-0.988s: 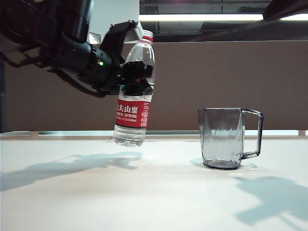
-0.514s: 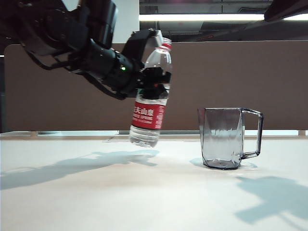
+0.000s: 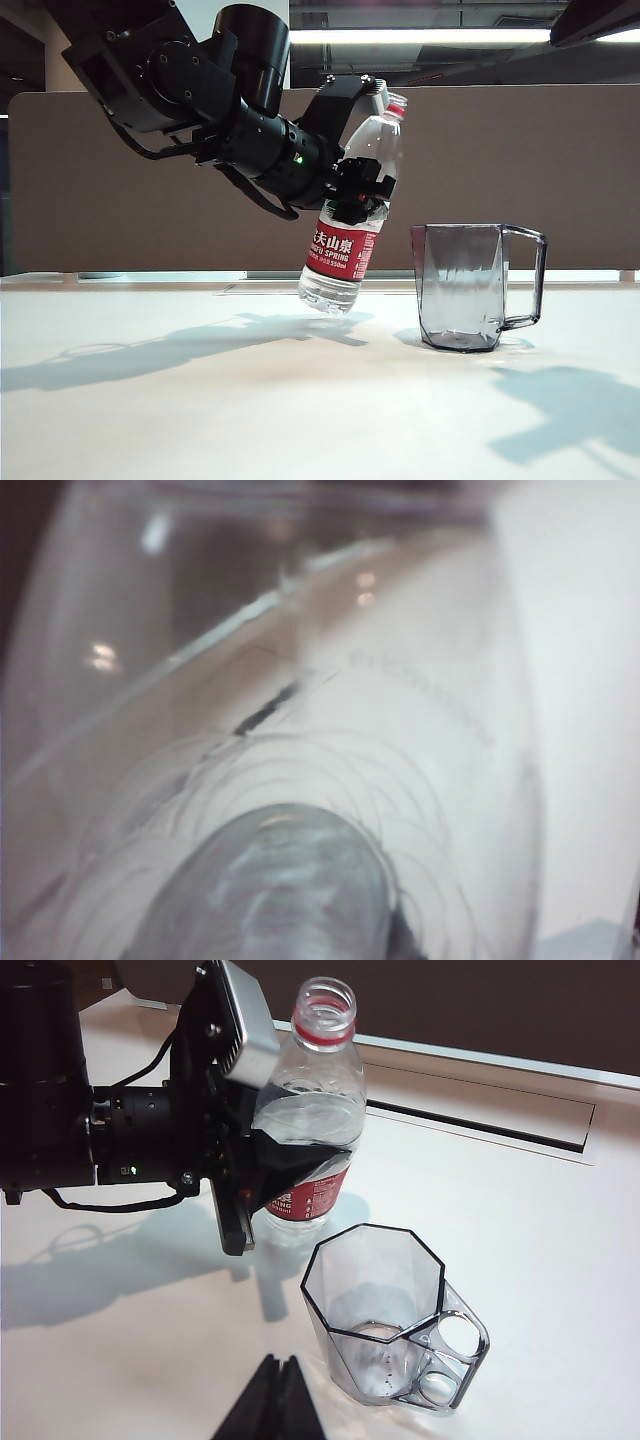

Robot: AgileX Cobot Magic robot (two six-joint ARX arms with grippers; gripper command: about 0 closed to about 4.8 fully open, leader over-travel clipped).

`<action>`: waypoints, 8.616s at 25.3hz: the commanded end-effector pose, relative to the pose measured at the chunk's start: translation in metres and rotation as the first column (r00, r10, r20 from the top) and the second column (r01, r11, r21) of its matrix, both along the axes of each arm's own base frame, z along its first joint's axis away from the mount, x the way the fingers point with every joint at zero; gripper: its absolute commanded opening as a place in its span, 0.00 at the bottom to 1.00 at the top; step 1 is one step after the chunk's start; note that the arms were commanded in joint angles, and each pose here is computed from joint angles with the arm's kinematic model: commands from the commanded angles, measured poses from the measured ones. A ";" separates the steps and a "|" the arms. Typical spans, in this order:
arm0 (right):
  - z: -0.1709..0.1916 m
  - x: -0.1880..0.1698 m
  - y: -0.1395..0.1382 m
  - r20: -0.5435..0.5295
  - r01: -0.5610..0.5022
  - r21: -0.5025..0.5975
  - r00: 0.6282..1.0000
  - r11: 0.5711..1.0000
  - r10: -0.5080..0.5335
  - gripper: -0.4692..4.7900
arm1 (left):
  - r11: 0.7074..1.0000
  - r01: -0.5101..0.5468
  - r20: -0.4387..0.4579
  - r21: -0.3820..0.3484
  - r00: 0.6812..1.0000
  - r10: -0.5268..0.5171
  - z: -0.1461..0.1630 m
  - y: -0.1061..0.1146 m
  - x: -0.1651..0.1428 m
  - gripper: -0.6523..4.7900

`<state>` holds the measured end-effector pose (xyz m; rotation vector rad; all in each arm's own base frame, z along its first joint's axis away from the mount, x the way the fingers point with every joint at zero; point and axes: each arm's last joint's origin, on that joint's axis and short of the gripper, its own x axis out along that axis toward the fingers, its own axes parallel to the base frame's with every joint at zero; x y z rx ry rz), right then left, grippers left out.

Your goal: Pick up the mineral water bottle with the left hand on the table and pour water into the mug until it's half full.

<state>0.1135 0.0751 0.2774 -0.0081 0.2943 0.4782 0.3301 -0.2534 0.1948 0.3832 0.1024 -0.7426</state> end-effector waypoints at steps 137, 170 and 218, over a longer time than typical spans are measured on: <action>0.003 0.000 0.000 0.027 -0.005 -0.007 1.000 1.000 0.005 0.07 | 0.784 -0.077 0.552 0.616 0.752 -0.361 0.016 -0.012 0.018 0.46; 0.003 0.000 0.000 0.027 -0.005 -0.007 1.000 1.000 0.005 0.07 | 0.672 -0.159 0.587 0.723 0.655 -0.477 0.016 -0.013 0.018 0.46; 0.003 0.000 0.000 0.028 -0.005 -0.007 1.000 1.000 0.005 0.07 | 0.674 -0.191 0.617 0.714 0.627 -0.476 0.019 -0.012 0.018 0.46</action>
